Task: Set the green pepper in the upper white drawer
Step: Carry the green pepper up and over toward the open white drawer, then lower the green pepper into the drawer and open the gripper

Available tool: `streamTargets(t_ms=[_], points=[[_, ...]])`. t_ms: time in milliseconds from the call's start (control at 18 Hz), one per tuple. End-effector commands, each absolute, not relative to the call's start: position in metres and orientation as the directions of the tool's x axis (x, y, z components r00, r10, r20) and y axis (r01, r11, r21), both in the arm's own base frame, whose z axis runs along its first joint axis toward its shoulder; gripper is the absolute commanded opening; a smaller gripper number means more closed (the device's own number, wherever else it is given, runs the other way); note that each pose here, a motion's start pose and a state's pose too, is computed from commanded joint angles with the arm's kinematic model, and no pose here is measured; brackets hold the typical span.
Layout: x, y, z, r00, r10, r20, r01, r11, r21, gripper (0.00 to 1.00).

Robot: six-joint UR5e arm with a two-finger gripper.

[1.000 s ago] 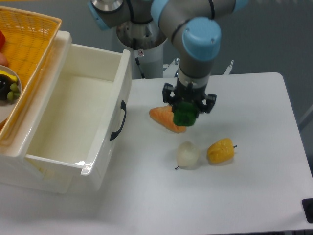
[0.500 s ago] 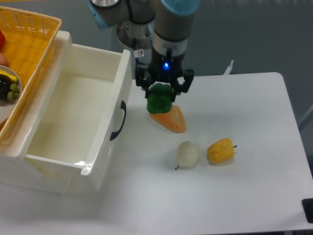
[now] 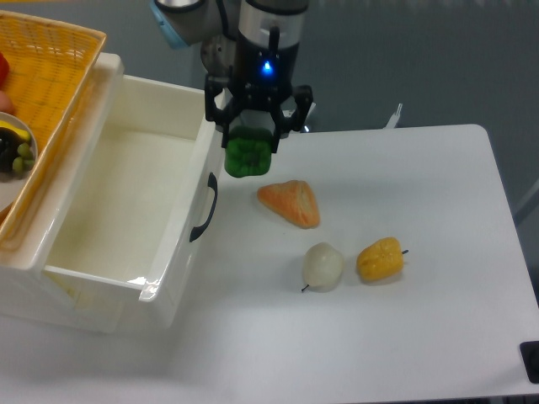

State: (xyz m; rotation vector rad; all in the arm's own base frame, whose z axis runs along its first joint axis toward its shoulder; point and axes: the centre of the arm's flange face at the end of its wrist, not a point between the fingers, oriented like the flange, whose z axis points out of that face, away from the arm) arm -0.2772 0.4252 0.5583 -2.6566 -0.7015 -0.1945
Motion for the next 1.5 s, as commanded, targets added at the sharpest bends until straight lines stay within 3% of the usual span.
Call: streamTargets(t_ms=[333,1167,1389,1500], points=[[-0.258,0.440,0.556,0.859,0.416,0.298,0.501,-0.799,-0.331,0.32],[-0.211,0.483,0.522,0.881,0.341,0.328,0.431,-0.864,-0.259,0.36],[-0.204,0.486,0.517,0.884,0.332,0.330,0.421,-0.872,-0.250,0.40],[-0.201,0.487,0.516,0.887,0.326,0.328,0.414,-0.876,-0.248,0.48]])
